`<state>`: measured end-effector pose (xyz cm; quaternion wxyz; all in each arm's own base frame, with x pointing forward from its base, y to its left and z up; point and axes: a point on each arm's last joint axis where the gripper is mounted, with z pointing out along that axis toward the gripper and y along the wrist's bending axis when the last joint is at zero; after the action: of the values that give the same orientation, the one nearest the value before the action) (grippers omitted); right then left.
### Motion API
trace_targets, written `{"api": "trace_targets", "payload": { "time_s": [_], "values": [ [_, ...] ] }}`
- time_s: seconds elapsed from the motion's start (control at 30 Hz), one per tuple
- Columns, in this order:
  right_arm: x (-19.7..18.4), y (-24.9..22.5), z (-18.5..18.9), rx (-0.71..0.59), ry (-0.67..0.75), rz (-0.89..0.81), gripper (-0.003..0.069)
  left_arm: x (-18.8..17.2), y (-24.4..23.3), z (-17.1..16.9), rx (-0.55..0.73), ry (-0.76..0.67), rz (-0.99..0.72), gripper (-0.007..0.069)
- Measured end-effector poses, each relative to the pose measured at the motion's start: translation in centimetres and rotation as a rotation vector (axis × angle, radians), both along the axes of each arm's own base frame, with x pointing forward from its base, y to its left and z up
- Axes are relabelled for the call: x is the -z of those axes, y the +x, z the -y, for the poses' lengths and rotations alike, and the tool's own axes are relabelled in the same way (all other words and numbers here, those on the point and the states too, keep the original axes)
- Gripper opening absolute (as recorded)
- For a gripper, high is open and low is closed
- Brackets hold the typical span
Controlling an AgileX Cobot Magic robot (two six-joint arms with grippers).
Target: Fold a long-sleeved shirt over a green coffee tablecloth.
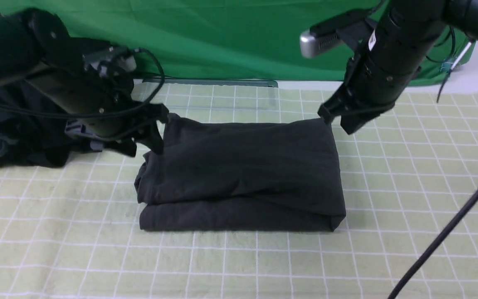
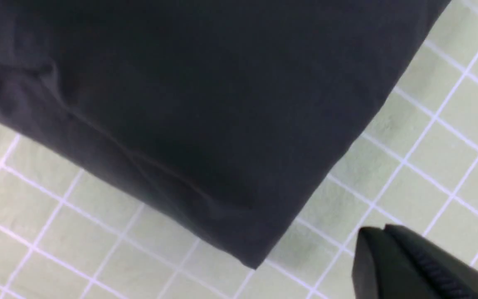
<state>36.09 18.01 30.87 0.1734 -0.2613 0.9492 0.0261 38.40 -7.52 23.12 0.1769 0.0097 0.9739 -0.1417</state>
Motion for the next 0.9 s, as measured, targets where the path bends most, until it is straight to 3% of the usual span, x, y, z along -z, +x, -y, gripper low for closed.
{"api": "trace_targets", "payload": {
  "time_s": [0.13,0.23,0.33,0.47,0.53,0.7,0.9],
  "values": [
    [0.9,0.0,-0.1,-0.005,0.005,0.001,-0.0002,2.2,0.6,0.1,0.004,0.005,-0.054,0.0494],
    [0.9,0.1,-0.2,-0.005,0.019,0.020,-0.0003,3.9,0.9,0.2,0.026,0.017,-0.087,0.0459],
    [0.9,0.2,-0.2,-0.005,0.025,0.029,-0.0003,4.8,1.0,0.2,0.063,0.027,-0.103,0.0333],
    [0.9,0.2,-0.2,-0.005,0.026,0.030,-0.0003,4.4,0.9,0.3,0.121,0.036,-0.106,0.0060],
    [0.9,0.2,-0.2,-0.005,0.026,0.030,-0.0003,3.8,0.9,0.2,0.133,0.048,-0.098,0.0027],
    [0.9,0.1,-0.3,-0.006,0.030,0.024,-0.0003,0.6,0.7,-0.4,0.159,0.121,-0.008,0.0011],
    [0.9,-0.1,-0.8,-0.033,0.082,-0.001,-0.0003,0.7,0.6,-0.4,0.184,0.134,-0.021,0.0018]
  ]
}}
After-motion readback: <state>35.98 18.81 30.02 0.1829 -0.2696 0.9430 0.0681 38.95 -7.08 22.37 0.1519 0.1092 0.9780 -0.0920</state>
